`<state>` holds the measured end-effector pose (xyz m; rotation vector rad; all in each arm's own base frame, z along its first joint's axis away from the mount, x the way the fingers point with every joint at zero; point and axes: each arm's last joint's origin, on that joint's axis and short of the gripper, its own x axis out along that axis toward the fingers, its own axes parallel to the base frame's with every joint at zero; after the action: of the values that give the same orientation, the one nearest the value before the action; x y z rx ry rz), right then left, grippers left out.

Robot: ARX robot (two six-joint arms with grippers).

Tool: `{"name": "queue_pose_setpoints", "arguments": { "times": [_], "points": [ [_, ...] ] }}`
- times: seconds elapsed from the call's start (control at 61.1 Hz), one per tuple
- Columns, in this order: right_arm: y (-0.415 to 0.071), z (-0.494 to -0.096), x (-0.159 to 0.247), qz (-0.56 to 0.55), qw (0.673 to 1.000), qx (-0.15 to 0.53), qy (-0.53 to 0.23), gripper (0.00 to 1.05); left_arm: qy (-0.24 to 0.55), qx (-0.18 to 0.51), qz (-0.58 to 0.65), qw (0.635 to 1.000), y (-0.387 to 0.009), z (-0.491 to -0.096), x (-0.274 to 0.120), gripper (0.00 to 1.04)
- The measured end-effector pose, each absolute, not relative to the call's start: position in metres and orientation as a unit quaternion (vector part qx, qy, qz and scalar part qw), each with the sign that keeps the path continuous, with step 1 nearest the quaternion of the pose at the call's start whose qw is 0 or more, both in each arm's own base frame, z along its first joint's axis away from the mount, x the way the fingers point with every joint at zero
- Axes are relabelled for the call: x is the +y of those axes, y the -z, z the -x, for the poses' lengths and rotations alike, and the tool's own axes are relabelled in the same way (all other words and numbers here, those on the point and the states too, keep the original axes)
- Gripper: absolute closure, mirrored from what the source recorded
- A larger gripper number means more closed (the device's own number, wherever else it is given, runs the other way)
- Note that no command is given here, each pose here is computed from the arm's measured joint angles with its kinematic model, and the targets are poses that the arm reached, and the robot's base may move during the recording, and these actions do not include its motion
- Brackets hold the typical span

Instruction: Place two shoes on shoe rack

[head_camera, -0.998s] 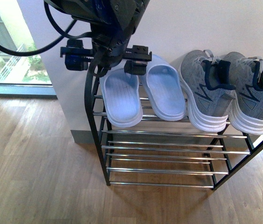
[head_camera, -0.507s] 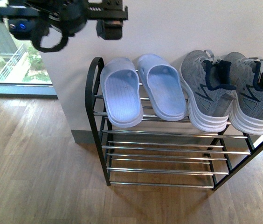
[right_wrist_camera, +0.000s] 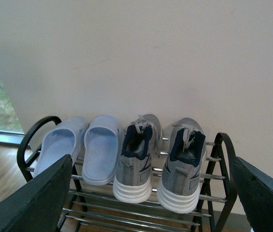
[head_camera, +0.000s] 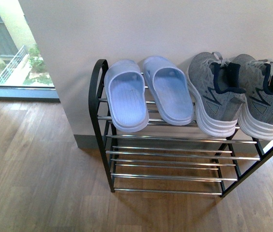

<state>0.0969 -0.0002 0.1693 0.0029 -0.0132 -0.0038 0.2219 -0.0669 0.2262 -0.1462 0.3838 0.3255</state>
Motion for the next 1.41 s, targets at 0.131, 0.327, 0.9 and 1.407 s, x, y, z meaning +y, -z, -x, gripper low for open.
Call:
{"name": "queue_pose_setpoints", "arguments": {
  "times": [0.131,0.327,0.9,1.407],
  "points": [
    [-0.169,-0.097,0.0,-0.002,1.0,-0.007,0.002,0.09,-0.186,0.18,0.084,0.962,-0.227,-0.188,-0.044,0.09],
    [-0.169,-0.097,0.0,-0.001,1.0,-0.007,0.002,0.09,-0.221,0.144,0.126,0.956,-0.227,-0.161,-0.014,0.09],
    [-0.169,-0.097,0.0,-0.002,1.0,-0.007,0.002,0.09,0.001,0.001,0.009,1.0,-0.194,-0.135,-0.001,0.91],
    [-0.169,-0.097,0.0,-0.002,1.0,-0.007,0.002,0.09,0.002,-0.002,0.005,1.0,-0.176,-0.117,0.0,1.03]
  ]
}}
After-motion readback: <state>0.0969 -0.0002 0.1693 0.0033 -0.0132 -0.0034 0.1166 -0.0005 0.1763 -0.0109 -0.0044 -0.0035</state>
